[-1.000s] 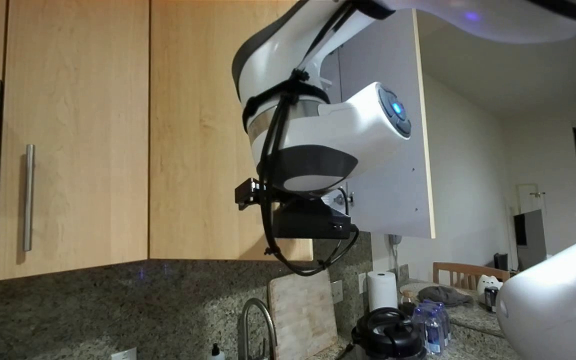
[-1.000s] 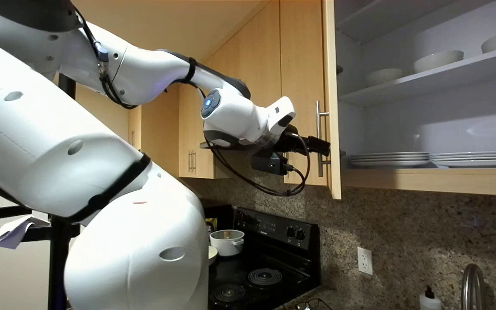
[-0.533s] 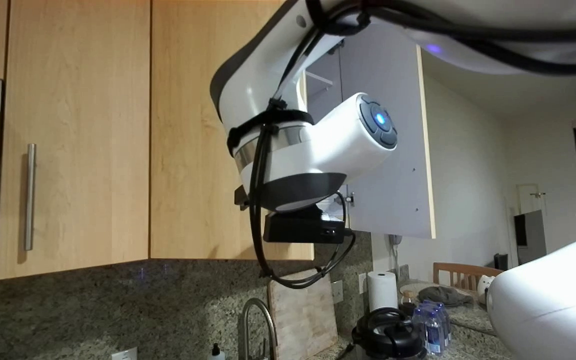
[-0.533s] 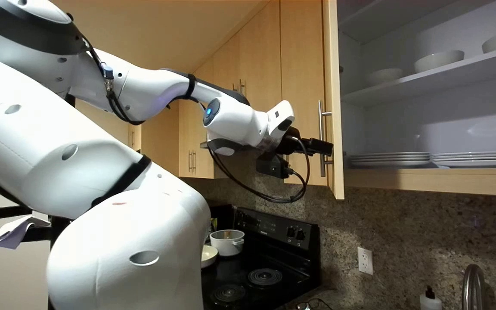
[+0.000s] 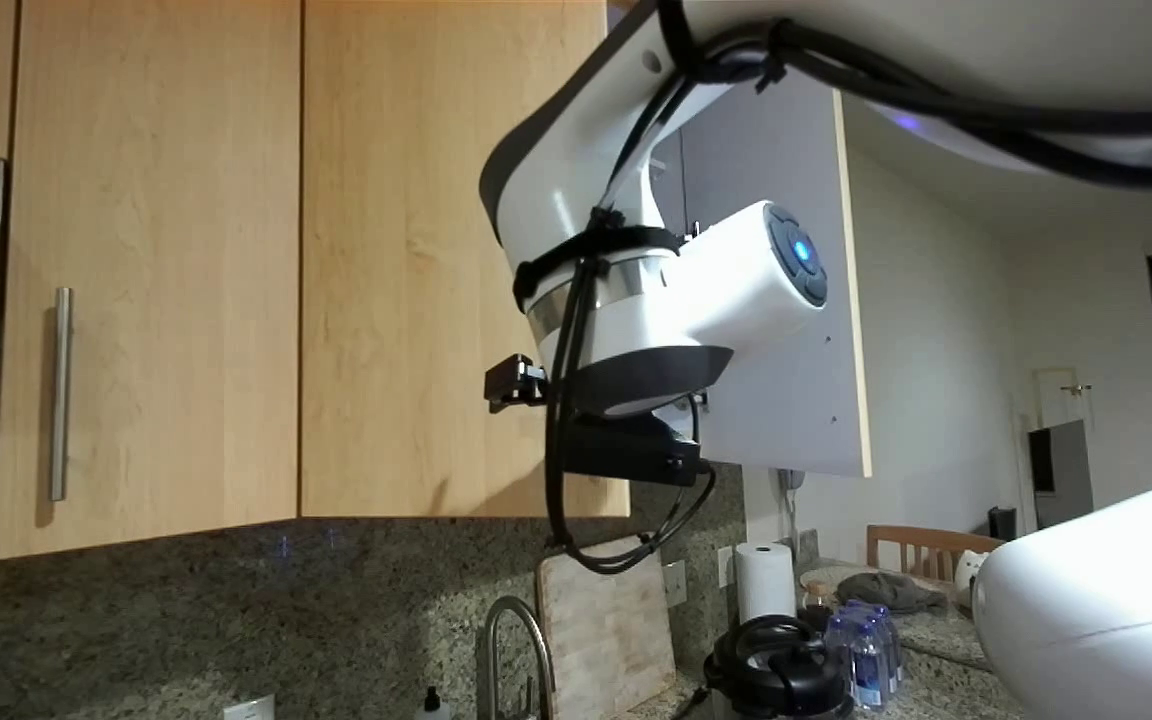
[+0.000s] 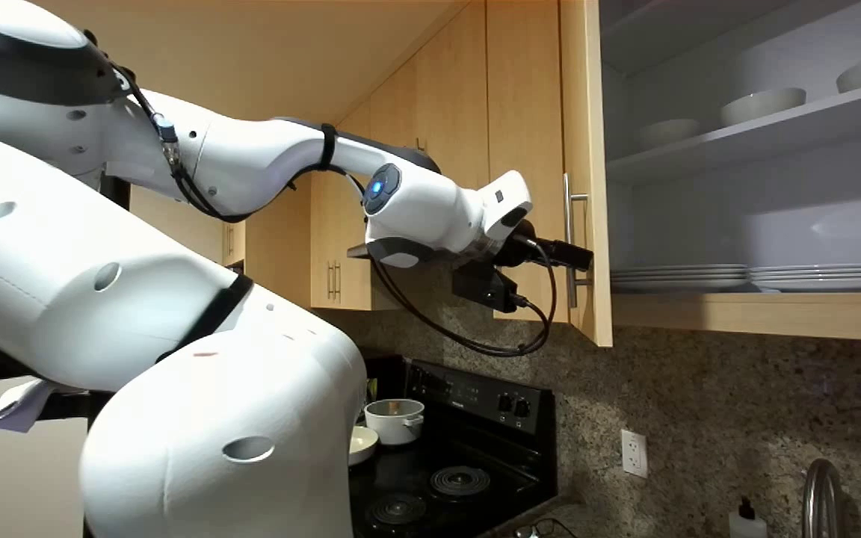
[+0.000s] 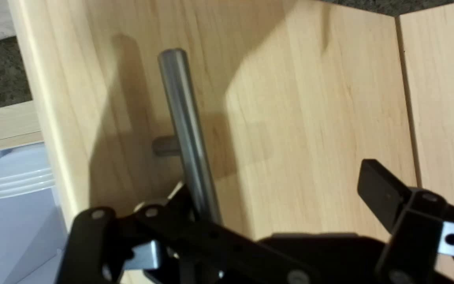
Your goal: Open the cabinet door
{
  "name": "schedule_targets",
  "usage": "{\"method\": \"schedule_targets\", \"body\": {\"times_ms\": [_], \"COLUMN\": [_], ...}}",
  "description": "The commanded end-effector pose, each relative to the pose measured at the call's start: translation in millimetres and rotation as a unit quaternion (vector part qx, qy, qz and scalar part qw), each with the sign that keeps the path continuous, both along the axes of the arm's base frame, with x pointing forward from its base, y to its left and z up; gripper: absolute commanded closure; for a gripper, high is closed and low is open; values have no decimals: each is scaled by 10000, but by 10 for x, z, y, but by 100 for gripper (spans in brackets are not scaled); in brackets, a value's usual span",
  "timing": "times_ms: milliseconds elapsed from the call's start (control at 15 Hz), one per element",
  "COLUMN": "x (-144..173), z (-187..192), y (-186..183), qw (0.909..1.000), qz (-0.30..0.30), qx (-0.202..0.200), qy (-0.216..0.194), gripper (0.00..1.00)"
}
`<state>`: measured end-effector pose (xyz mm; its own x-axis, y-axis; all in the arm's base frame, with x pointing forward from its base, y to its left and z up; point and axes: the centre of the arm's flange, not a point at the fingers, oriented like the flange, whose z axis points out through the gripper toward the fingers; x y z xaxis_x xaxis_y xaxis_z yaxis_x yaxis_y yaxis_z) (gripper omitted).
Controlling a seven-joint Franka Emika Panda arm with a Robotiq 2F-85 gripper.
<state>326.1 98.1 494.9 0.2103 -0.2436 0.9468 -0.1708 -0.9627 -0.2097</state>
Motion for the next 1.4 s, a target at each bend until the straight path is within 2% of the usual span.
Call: {"method": "schedule_targets", "body": {"times_ms": [0,467,800,1067,1333], "x": [27,-32,-141,-230,-222], "z": [-263,-127,-44,10,69], "y": [-141,-534,-788,-940,-1076], "qw": [9966,9893,9773,9663,9523], "qz": [637,1211,1806,2168,2417], "qx": [467,756,988,1094,1249], "qy": [234,305,504,856,1385], "gripper": [0,0,0,0,0]}}
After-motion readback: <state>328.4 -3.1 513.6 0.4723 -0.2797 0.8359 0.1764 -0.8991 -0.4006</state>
